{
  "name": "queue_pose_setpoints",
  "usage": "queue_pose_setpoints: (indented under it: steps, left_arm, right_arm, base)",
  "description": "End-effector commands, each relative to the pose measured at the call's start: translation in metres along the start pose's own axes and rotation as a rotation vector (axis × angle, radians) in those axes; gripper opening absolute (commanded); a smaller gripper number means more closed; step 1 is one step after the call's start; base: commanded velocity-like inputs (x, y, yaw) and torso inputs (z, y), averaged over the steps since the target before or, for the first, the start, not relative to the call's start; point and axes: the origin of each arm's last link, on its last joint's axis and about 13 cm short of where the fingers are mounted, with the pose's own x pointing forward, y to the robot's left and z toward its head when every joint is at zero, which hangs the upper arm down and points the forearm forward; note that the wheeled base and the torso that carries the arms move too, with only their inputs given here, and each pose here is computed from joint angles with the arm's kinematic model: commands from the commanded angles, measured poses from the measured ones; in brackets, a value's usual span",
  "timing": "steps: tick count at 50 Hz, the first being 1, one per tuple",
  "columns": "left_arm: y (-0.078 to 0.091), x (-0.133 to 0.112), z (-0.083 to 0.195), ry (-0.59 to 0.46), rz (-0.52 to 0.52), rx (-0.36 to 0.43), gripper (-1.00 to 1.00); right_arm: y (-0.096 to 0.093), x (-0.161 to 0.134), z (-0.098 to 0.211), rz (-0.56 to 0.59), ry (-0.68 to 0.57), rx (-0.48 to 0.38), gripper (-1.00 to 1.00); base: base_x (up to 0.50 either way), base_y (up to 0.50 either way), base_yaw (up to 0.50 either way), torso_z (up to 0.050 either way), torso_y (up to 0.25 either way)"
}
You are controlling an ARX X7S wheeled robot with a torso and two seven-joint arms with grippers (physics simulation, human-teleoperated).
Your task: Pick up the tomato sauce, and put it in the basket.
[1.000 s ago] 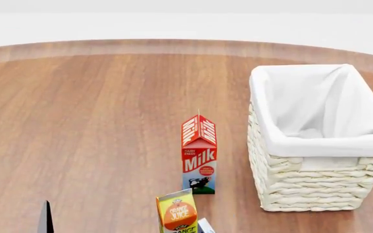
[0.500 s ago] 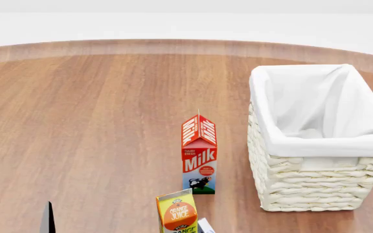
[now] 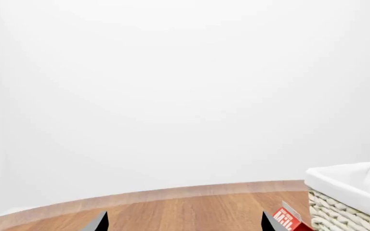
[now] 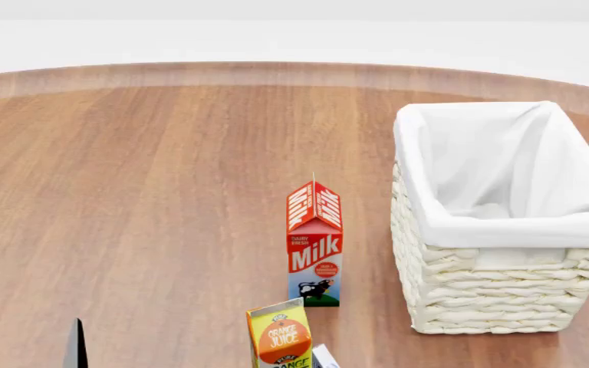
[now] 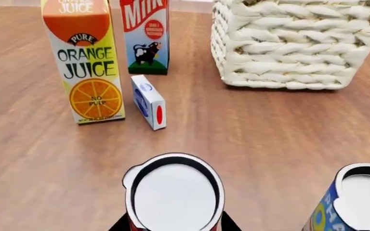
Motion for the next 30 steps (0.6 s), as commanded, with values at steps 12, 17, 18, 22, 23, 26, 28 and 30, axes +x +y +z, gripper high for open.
queue_pose_setpoints:
  steps: [12, 17, 18, 22, 23, 26, 28, 30]
  left_arm:
    - [0.0, 0.0, 0.0, 0.005, -0.002, -0.001, 1.0]
    - [0.0, 0.0, 0.0, 0.005, -0.002, -0.002, 1.0]
    - [0.0, 0.0, 0.0, 0.004, -0.001, -0.003, 1.0]
    - [0.0, 0.0, 0.0, 0.005, -0.002, -0.003, 1.0]
    - [0.0, 0.0, 0.0, 0.004, -0.002, -0.005, 1.0]
    - [0.0, 0.0, 0.0, 0.005, -0.002, -0.005, 1.0]
    - [0.0, 0.001, 0.0, 0.005, -0.002, -0.005, 1.0]
    - [0.0, 0.001, -0.001, 0.006, -0.001, -0.006, 1.0]
  right_arm:
    - [-0.006, -0.008, 0.055, 0.001, -0.192, 0.017, -1.0]
    - [-0.009, -0.013, 0.078, -0.009, -0.246, 0.023, -1.0]
    - [-0.01, -0.015, 0.085, -0.012, -0.265, 0.024, -1.0]
    - [-0.012, -0.015, 0.088, -0.018, -0.301, 0.027, -1.0]
    - [-0.013, -0.016, 0.092, -0.018, -0.313, 0.029, -1.0]
    - [-0.015, -0.017, 0.103, -0.034, -0.342, 0.025, -1.0]
    - [-0.017, -0.017, 0.109, -0.038, -0.367, 0.028, -1.0]
    - [-0.019, -0.017, 0.118, -0.045, -0.398, 0.037, -1.0]
  base:
    - [0.0, 0.0, 0.0, 0.0, 0.0]
    - [0.0, 0.0, 0.0, 0.0, 0.0]
    - [0.0, 0.0, 0.0, 0.0, 0.0]
    - [0.0, 0.0, 0.0, 0.0, 0.0]
    - [0.0, 0.0, 0.0, 0.0, 0.0]
    - [0.0, 0.0, 0.0, 0.0, 0.0]
    - [0.0, 0.0, 0.0, 0.0, 0.0]
    - [0.0, 0.0, 0.0, 0.0, 0.0]
